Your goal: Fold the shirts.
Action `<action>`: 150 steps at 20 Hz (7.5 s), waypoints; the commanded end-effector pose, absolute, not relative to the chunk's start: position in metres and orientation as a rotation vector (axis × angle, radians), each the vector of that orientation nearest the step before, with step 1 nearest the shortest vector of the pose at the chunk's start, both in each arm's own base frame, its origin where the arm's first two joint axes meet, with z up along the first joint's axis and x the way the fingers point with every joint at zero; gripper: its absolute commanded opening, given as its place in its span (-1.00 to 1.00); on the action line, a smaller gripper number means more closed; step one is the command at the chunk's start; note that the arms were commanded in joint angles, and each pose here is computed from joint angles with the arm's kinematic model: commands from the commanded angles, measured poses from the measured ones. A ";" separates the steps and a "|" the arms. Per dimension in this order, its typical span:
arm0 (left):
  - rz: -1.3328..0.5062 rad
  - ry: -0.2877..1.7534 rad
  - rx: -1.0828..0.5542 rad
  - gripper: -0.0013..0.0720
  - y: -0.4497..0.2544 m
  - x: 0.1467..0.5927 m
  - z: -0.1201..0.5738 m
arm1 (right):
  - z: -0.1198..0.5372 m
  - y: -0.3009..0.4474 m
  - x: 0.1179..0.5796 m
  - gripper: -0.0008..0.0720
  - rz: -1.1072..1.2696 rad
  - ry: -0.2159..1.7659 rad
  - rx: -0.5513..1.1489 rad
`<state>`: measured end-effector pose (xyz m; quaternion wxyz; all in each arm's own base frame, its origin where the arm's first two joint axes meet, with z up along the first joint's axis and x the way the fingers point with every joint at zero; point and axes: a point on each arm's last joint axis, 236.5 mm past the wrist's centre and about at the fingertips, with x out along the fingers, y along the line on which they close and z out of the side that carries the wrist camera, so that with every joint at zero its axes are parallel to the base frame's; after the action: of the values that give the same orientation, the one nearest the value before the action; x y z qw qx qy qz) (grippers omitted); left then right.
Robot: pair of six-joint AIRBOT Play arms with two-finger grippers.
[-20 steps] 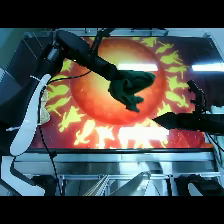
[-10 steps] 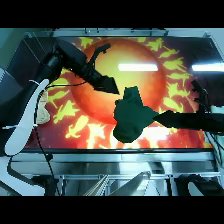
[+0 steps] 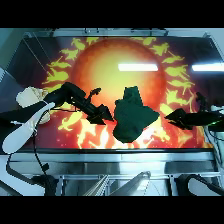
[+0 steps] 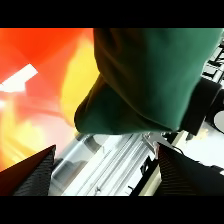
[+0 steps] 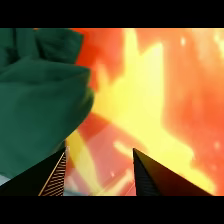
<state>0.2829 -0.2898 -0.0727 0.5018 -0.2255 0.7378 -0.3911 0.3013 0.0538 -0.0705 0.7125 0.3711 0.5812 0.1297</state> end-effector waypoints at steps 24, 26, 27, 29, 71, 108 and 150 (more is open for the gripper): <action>-1.001 1.119 -0.231 -0.95 -0.246 0.361 0.194 | 0.214 0.101 0.384 -0.93 0.781 0.492 0.805; -0.995 1.008 -0.210 -0.94 -0.241 0.359 0.235 | 0.242 0.106 0.366 -0.93 0.781 0.443 0.778; -1.001 0.975 -0.200 -0.94 -0.244 0.357 0.248 | 0.246 0.112 0.358 -0.93 0.792 0.451 0.763; -1.038 0.973 -0.179 -0.92 -0.259 0.350 0.251 | 0.234 0.121 0.351 -0.93 0.782 0.519 0.745; -0.607 1.692 -0.470 -0.58 -0.191 0.445 -0.153 | -0.079 0.265 0.324 -0.93 0.616 1.128 1.019; -0.483 0.889 -0.586 0.97 -0.032 0.501 0.094 | 0.024 -0.005 0.416 0.43 0.412 0.821 0.956; -0.336 1.892 -0.558 -0.92 -0.168 0.199 -0.134 | -0.117 -0.038 0.350 0.41 0.309 1.305 0.836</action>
<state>0.1803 -0.1775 -0.1275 0.5117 -0.2297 0.8137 -0.1528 0.3684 -0.0578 -0.1007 0.7475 0.3530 0.5532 0.1024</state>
